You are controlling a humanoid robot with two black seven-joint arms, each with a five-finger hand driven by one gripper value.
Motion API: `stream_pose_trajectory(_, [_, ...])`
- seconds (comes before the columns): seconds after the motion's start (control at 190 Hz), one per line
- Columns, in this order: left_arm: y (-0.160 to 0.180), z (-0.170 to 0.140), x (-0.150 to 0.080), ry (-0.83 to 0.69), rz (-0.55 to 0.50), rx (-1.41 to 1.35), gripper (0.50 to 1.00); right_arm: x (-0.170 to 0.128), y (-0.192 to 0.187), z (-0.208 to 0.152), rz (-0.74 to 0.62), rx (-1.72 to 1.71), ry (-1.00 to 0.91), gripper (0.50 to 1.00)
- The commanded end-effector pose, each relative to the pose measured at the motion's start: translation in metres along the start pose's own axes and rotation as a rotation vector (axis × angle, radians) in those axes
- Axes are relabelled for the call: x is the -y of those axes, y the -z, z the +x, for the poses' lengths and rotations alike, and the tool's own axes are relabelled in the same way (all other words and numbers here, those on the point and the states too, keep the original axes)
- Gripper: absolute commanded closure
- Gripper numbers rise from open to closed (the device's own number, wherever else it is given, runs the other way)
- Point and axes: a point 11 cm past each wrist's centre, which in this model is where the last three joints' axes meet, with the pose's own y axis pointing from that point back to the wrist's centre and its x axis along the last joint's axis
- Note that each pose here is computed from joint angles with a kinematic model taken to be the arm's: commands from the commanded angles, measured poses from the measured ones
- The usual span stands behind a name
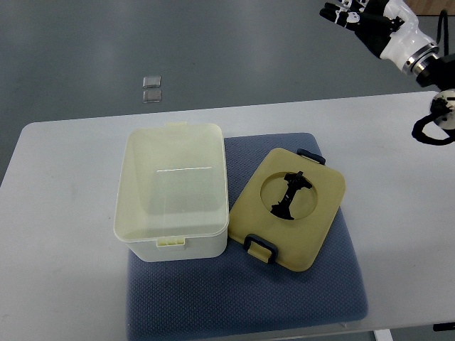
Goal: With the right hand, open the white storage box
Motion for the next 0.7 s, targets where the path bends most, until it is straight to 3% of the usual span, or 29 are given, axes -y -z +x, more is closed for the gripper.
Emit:
stream_pose_trajectory(0.0, [0.000, 0.000, 0.000, 0.001, 0.000, -0.001, 0.500, 0.000, -0.039, -0.003, -0.064, 0.266, -0.071, 0.574])
stream_pose_trajectory(0.142, [0.000, -0.001, 0.000, 0.004, 0.000, -0.002, 0.500, -0.008, -0.082, -0.009, -0.129, 0.384, -0.097, 0.574])
stream_pose_trajectory(0.263, [0.000, -0.002, 0.000, 0.007, 0.000, -0.001, 0.500, -0.013, -0.104, -0.003, -0.101, 0.494, -0.145, 0.572])
stream_pose_trajectory(0.447, [0.000, -0.002, 0.000, 0.005, 0.000, -0.001, 0.500, -0.018, -0.100, 0.021, 0.124, 0.614, -0.153, 0.572])
stream_pose_trajectory(0.694, [0.000, -0.002, 0.000, 0.007, 0.000, -0.001, 0.500, -0.033, -0.113, 0.031, 0.151, 0.636, -0.105, 0.572])
